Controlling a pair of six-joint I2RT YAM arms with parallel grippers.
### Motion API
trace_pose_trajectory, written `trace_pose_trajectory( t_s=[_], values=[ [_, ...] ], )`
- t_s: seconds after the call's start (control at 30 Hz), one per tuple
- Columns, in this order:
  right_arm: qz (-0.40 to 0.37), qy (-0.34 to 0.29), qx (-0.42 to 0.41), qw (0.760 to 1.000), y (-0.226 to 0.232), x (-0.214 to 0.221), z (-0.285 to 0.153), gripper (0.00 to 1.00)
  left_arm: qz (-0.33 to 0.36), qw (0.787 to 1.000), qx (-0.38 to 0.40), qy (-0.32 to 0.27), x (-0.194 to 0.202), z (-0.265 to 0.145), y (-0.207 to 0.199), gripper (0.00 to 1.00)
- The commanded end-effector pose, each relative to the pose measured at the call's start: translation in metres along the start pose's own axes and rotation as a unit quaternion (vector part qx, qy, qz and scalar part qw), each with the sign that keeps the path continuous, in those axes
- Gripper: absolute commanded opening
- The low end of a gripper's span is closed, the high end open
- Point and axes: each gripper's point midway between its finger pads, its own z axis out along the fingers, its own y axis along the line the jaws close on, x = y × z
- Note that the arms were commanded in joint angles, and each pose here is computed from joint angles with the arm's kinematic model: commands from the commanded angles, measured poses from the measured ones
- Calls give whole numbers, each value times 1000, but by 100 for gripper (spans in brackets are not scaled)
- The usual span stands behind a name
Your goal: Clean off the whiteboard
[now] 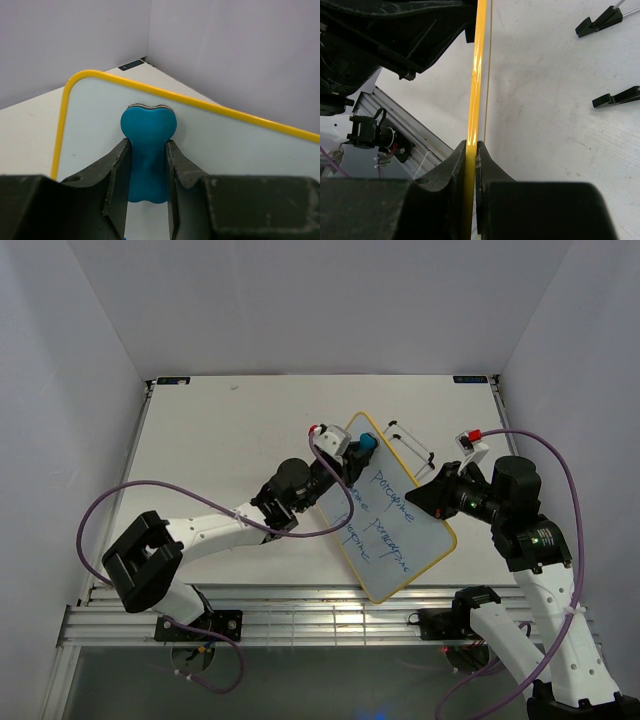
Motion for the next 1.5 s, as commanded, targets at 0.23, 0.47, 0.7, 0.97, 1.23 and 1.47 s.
trace_pose_trajectory(
  t_s=[0.23,0.47,0.7,0.97,1.23,1.47],
  values=[
    [-109,-48,-166,979,78,-29,-29,8,-9,998,34,54,15,11,5,0],
    [-113,-51,-168,978,79,-29,-30,8,-4,997,22,76,27,14,35,0],
    [-102,-61,-178,977,81,-34,-27,8,-6,993,70,96,42,8,-12,0],
    [-101,-83,-162,978,75,-48,-18,8,-32,983,154,96,35,-26,-106,0],
    [-66,-128,-163,976,79,-67,-19,8,-55,983,126,120,56,-67,-142,0],
    [-68,-132,-162,976,84,-72,-25,8,-33,993,18,109,45,-62,-83,0]
  ],
)
